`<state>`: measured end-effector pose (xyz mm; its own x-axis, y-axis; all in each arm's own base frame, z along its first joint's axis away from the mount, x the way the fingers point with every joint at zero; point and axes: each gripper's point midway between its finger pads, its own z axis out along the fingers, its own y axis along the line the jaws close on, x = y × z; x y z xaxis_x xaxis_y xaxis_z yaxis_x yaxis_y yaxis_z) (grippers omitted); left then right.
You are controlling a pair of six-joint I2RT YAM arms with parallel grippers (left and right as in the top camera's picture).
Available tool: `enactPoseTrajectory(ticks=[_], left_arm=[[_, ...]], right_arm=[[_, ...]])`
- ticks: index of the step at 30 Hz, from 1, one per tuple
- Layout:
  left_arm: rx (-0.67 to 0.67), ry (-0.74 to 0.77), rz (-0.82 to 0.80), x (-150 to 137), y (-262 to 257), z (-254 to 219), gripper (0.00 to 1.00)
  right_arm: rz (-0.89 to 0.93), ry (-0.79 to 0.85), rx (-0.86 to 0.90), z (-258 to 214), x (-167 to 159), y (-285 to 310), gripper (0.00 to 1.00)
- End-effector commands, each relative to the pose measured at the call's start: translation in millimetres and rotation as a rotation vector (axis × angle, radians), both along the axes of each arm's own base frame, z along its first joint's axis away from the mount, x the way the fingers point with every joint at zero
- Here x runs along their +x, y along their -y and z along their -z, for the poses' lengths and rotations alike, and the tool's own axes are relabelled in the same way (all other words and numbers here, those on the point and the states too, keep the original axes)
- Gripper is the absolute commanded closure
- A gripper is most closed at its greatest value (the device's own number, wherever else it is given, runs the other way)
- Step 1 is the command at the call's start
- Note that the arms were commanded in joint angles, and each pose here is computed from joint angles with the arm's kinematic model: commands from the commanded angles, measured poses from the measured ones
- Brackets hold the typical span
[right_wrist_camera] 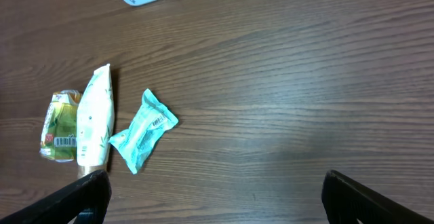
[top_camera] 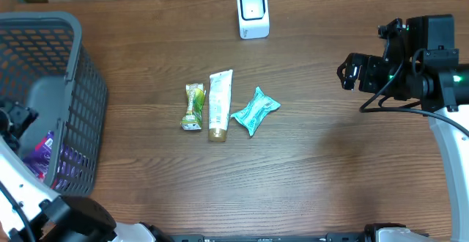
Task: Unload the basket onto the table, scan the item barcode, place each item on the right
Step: 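Reach into the basket and grasp the purple pad package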
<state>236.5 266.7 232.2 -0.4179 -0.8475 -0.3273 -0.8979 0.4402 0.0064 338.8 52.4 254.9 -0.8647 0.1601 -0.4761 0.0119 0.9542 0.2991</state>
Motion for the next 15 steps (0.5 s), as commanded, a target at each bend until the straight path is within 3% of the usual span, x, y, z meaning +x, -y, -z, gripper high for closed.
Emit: enactPoseTrajectory(ticks=[1,5,15], left_arm=[[0.001,-0.058,-0.021,-5,-5,37,0.09],[-0.014,-0.074,-0.022,-4,-7,90,0.08],[0.021,-0.084,-0.033,-11,-9,148,0.20]], right_arm=[[0.000,0.012,-0.005,-2,2,0,0.00],[0.000,-0.006,-0.006,5,0,0,0.00],[-0.005,-0.015,0.003,8,3,-2,0.00]])
